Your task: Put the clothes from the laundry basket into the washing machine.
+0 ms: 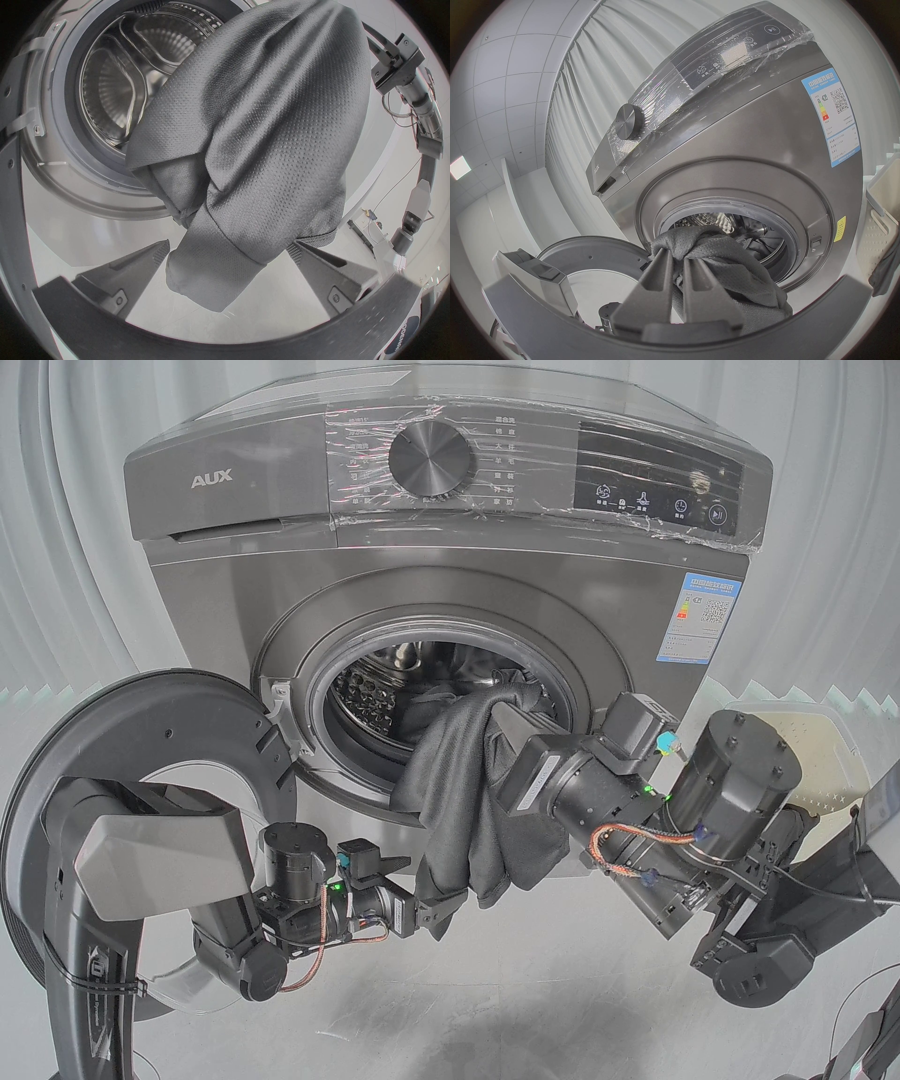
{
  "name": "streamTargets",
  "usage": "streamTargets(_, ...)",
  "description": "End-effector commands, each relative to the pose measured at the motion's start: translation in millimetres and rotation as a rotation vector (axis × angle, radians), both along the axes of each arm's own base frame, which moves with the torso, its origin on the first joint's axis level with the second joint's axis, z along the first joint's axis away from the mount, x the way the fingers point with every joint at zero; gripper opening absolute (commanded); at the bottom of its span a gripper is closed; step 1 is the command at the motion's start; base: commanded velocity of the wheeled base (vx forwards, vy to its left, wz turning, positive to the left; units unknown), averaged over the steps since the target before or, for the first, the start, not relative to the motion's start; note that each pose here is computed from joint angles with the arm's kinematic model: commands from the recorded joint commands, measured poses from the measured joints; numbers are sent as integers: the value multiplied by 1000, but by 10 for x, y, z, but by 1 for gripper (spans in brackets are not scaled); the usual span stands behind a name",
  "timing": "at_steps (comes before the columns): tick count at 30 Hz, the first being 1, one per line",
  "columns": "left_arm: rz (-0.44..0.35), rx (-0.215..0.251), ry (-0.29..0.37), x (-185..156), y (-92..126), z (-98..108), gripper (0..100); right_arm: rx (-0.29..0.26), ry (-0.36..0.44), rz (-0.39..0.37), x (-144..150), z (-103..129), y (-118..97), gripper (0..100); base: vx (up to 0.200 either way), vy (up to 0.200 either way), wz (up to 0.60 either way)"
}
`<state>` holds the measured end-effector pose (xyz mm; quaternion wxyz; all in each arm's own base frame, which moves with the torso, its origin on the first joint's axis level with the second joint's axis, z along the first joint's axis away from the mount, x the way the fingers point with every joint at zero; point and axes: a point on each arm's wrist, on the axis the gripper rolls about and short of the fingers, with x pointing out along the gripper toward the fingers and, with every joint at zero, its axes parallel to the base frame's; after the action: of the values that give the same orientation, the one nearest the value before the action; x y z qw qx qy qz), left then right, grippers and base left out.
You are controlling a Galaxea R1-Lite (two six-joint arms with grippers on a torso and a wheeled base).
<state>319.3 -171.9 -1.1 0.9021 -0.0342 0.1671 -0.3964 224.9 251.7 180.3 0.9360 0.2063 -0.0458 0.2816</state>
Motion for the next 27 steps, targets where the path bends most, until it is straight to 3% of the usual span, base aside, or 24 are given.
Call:
streamTargets(1, -5, -2, 0, 32, -22, -41, 100, 1, 0, 0, 2, 0, 4, 0, 0, 0, 0)
streamTargets(6, 5, -4, -12, 110, -53, -98, 100, 10, -4, 1, 0, 5, 1, 0, 0, 0, 0)
streamTargets(7, 6, -4, -13, 114, -54, -100, 0, 11, -5, 1, 0, 7, 1, 0, 0, 0, 0)
streamTargets(20, 6, -47, -87, 261, -130, -24, 0, 13, 9, 5, -18, -23, -4, 0, 0, 0, 0)
streamTargets(27, 14, -66, -154, 127, -16, 90, 0, -17, 33, -13, 33, -129, -40, 0, 0, 0, 0)
